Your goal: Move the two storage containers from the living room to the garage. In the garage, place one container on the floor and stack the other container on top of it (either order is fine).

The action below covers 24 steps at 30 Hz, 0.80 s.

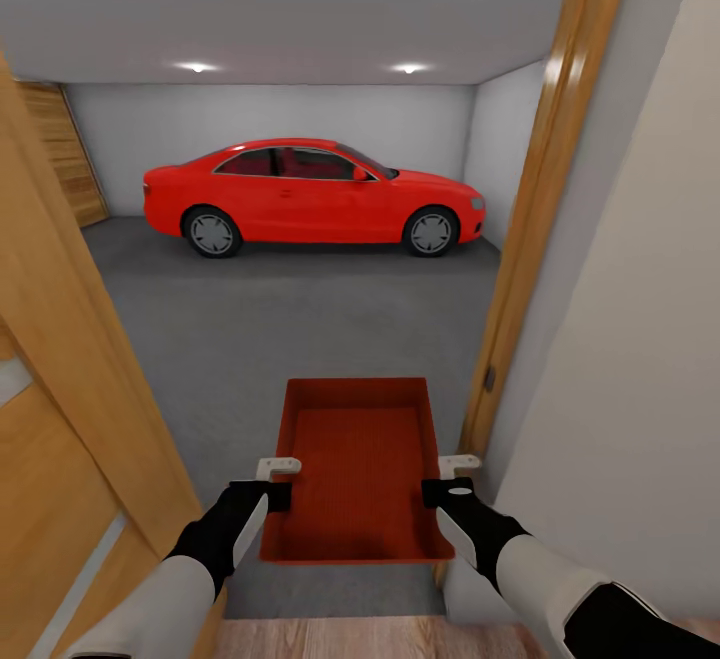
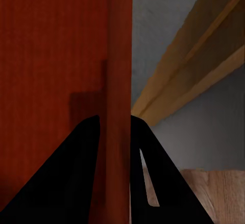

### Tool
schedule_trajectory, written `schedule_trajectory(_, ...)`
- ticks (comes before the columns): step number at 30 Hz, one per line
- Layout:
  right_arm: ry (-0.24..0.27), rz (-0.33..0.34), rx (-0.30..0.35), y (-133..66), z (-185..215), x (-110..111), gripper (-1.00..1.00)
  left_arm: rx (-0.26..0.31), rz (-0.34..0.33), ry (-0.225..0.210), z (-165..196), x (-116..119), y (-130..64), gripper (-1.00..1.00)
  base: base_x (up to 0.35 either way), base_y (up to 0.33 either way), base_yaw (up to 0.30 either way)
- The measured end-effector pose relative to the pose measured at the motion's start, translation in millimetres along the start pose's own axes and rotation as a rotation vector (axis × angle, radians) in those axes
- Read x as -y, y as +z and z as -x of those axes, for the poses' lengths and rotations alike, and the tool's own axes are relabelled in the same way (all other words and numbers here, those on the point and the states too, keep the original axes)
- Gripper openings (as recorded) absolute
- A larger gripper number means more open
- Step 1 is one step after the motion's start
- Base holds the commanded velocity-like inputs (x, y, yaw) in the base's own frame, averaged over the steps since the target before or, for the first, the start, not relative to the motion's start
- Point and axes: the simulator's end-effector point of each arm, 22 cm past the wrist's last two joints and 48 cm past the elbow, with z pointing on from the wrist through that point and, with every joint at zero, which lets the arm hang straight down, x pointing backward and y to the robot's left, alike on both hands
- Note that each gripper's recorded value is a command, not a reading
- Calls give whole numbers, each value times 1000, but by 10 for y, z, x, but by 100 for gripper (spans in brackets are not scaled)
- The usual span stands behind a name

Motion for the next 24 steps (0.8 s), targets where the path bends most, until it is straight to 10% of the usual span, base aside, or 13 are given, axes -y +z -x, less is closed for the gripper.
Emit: schedule_trajectory(24, 1, 0, 0, 1, 1, -2, -100, 0, 0, 2, 4, -2, 0, -100, 44, 114, 0)
